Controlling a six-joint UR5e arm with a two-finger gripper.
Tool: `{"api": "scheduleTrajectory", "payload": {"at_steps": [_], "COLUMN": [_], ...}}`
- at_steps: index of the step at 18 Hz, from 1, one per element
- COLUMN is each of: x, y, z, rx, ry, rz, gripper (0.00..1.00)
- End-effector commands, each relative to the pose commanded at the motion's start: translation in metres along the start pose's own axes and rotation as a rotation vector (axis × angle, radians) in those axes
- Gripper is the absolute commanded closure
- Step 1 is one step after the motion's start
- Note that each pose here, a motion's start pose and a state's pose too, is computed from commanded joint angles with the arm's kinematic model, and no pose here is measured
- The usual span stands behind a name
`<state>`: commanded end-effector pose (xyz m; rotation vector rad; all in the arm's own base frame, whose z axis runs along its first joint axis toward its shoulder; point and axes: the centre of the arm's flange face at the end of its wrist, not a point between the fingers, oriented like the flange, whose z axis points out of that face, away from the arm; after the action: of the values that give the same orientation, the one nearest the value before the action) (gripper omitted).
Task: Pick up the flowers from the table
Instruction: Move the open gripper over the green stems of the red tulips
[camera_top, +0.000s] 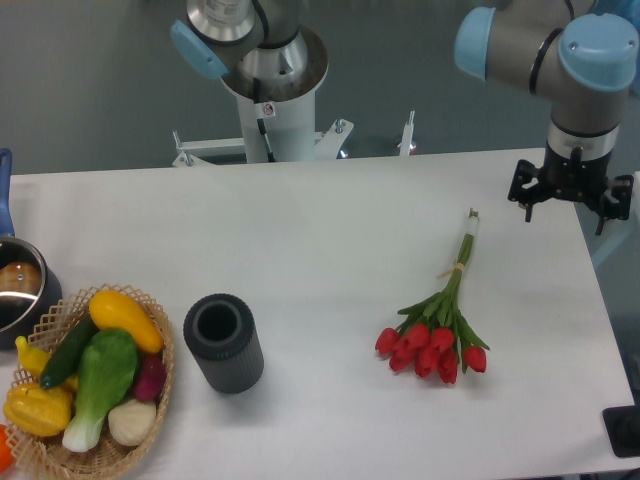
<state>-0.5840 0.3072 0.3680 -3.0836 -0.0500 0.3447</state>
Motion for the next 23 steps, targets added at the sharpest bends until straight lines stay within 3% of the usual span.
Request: {"api": "scheduleTrajectory", "payload": {"at_steps": [7,11,13,17,23], "x": [0.027,0.048,0.056,0.073,0.093], "y": [-0.023,-0.032,-0.030,-0.049,-0.073], "z": [0.012,0.050,0.067,0.118,0.133], "rx": [0.047,0.054,0.060,0.096,0.106], "ry": [0.044,0.097,0.086,0.178,0.218], "rz": [0.042,0.057,0.060,0.080,0.079], "gripper": [0.00,0.00,0.00,0.00,0.00]}}
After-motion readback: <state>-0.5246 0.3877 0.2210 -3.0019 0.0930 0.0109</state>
